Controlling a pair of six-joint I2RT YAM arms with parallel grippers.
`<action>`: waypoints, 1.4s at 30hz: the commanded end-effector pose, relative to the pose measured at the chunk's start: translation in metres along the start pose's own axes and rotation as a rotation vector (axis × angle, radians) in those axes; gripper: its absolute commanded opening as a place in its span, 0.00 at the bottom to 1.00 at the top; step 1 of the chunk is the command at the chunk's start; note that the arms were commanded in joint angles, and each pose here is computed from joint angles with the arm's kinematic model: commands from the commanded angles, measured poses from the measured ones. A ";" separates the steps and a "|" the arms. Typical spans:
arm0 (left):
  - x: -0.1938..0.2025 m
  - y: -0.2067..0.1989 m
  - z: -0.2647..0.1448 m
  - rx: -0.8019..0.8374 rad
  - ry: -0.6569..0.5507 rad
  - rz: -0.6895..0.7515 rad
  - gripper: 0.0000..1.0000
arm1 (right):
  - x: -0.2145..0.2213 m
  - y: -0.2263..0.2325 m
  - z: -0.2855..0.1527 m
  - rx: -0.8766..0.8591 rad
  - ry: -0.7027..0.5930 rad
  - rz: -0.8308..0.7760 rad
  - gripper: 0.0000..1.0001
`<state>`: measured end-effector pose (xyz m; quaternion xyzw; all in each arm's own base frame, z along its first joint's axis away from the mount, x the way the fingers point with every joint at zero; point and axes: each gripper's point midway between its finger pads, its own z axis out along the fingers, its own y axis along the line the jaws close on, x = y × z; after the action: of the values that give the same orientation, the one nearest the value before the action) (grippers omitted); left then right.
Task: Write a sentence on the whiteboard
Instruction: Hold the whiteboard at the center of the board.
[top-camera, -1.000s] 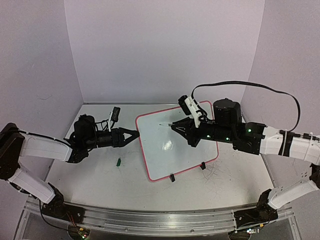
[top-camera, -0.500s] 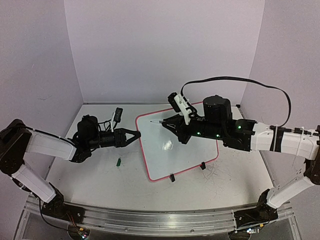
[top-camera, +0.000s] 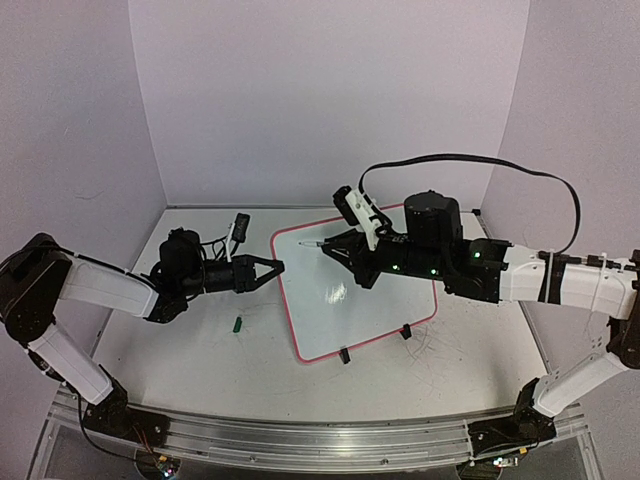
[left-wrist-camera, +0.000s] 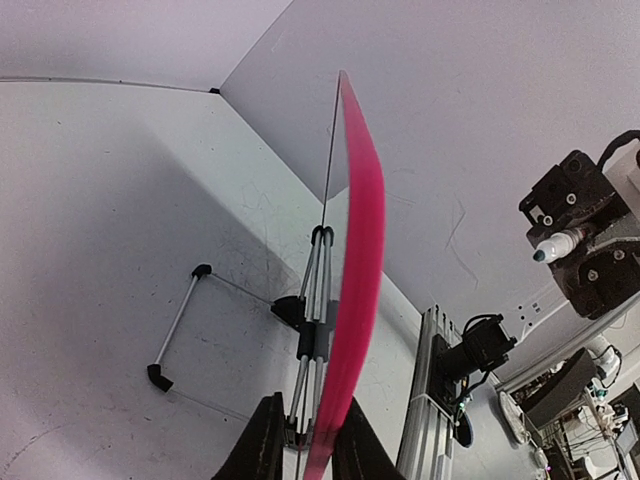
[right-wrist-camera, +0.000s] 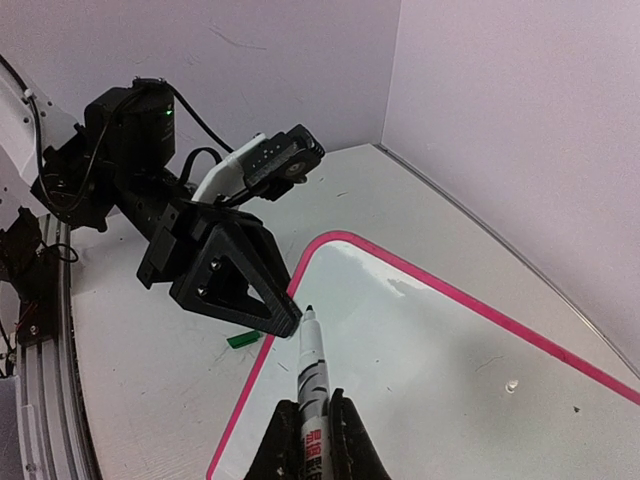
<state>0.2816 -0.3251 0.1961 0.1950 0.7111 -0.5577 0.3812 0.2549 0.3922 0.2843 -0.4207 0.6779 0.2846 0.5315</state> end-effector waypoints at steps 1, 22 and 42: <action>-0.017 -0.010 0.004 0.036 -0.041 0.074 0.14 | -0.028 0.000 -0.008 0.008 -0.090 -0.021 0.00; -0.011 -0.004 0.005 0.022 -0.033 0.131 0.00 | -0.020 -0.005 0.008 0.048 -0.059 -0.030 0.00; -0.009 -0.005 0.004 0.025 -0.026 0.133 0.00 | -0.011 0.008 0.030 0.035 -0.035 -0.041 0.00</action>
<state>0.2800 -0.3276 0.1981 0.2273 0.6951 -0.5508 0.4023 0.2584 0.4151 0.2580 -0.4354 0.6816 0.2669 0.5241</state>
